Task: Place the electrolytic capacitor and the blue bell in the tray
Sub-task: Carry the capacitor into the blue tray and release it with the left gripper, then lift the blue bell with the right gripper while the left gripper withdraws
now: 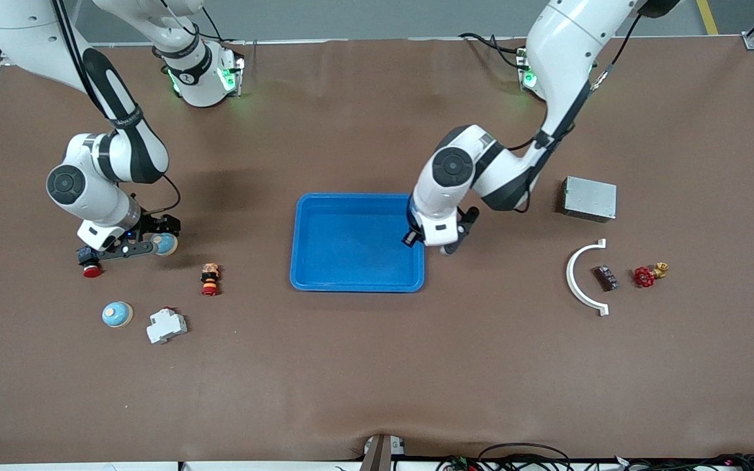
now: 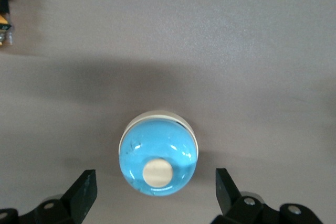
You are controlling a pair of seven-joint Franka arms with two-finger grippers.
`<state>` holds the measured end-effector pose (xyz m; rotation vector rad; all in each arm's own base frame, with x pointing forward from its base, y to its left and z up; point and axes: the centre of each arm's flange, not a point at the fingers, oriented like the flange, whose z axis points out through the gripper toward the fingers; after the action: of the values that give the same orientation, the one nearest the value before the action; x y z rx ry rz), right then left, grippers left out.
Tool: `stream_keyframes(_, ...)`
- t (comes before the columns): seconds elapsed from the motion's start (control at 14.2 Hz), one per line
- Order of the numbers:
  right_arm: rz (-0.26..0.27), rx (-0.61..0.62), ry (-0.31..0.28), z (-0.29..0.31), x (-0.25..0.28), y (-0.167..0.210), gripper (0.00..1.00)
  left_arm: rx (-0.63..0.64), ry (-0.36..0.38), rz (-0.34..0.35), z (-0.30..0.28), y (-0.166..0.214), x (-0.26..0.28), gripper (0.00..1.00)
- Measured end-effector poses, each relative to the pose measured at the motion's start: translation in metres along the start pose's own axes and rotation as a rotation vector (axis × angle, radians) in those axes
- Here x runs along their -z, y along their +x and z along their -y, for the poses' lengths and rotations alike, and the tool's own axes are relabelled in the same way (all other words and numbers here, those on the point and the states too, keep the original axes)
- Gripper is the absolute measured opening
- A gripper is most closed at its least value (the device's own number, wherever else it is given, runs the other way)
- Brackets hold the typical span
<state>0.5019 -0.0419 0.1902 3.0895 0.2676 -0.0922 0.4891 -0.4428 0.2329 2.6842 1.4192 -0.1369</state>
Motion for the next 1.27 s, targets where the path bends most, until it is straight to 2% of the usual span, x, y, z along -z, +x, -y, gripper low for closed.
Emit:
stream_keyframes(0.21,-0.013,0.002,-0.001,0.001,-0.009,0.001,1.0,-0.009,-0.007,0.016,0.003,-0.025,-0.019,0.34)
stream_keyframes(0.35,-0.014,0.004,-0.001,0.002,-0.012,0.001,1.0,-0.014,-0.004,0.022,0.004,-0.029,-0.028,0.34)
stream_keyframes(0.42,-0.017,0.004,-0.001,0.002,-0.013,0.002,1.0,-0.014,0.0,0.023,0.005,-0.029,-0.032,0.39)
stream_keyframes(0.49,-0.018,0.005,-0.001,0.002,-0.015,0.002,1.0,-0.013,0.0,0.024,0.005,-0.029,-0.034,0.39)
stream_keyframes(0.63,-0.017,0.005,-0.001,0.002,-0.017,0.001,1.0,-0.002,-0.012,0.026,0.001,-0.028,-0.03,0.52)
stream_keyframes(0.77,-0.018,0.005,-0.001,0.003,-0.017,0.002,1.0,0.008,-0.035,0.023,-0.006,-0.023,-0.018,0.72)
stream_keyframes(0.84,-0.018,0.006,-0.001,0.003,-0.017,0.002,0.93,0.016,-0.049,0.016,-0.01,-0.016,-0.008,0.81)
stream_keyframes(0.91,-0.018,0.007,-0.001,0.003,-0.017,0.002,0.81,0.02,-0.06,-0.002,-0.014,-0.007,0.004,0.92)
stream_keyframes(0.98,-0.019,0.009,-0.001,0.003,-0.016,0.002,0.71,0.005,-0.068,-0.04,-0.017,0.005,0.017,0.99)
stream_keyframes(1.12,-0.021,0.016,-0.002,0.003,-0.016,0.002,0.68,-0.028,-0.069,-0.137,-0.022,0.031,0.046,1.0)
stream_keyframes(1.27,-0.021,0.02,-0.002,0.003,-0.016,0.002,0.68,-0.046,-0.063,-0.193,-0.024,0.067,0.073,1.0)
